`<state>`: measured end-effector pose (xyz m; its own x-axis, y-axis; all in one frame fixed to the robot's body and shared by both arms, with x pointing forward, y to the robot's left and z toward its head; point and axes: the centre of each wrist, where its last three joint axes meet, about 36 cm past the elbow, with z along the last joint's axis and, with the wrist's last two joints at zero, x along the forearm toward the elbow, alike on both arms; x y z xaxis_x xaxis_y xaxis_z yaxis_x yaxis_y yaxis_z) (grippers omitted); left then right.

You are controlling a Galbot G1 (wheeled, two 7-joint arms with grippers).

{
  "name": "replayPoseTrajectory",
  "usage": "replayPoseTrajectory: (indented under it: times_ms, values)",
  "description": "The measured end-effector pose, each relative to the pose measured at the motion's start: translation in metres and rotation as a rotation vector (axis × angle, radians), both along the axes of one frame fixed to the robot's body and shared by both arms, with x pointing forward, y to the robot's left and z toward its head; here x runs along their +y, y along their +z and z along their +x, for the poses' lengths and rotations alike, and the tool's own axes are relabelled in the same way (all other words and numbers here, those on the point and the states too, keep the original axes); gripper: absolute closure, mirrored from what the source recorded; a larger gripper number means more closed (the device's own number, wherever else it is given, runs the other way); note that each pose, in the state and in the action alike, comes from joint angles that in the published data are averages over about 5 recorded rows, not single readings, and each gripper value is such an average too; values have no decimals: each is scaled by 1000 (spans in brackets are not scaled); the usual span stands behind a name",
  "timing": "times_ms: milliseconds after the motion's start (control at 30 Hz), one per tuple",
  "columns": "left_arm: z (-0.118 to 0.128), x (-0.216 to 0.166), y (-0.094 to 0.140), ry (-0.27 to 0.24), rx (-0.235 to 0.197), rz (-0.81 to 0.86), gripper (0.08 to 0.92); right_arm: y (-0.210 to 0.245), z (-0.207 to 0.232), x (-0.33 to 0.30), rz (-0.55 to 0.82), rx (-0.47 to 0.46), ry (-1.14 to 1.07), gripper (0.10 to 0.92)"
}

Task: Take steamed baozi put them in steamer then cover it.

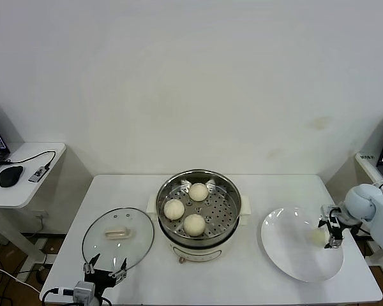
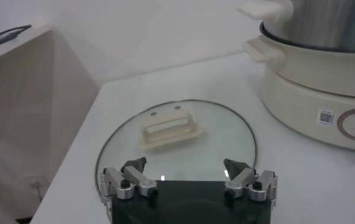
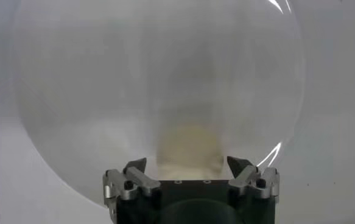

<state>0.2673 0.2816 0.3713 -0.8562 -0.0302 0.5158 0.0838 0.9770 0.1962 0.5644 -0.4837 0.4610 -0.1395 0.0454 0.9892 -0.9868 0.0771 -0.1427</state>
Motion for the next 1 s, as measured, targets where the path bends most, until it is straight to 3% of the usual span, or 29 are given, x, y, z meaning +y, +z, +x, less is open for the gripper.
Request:
replayPoseTrajectory:
  times_ms: [167, 467, 1000]
  values:
    - [1, -1, -1, 0, -1, -4, 177, 1, 0, -2, 4, 1, -14, 396]
    - [6, -6, -2, -5, -12, -8, 177, 19, 1, -2, 21, -6, -37, 403]
    - [11, -5, -1, 17, -34, -12, 177, 106, 23, 52, 190, -41, -29, 403]
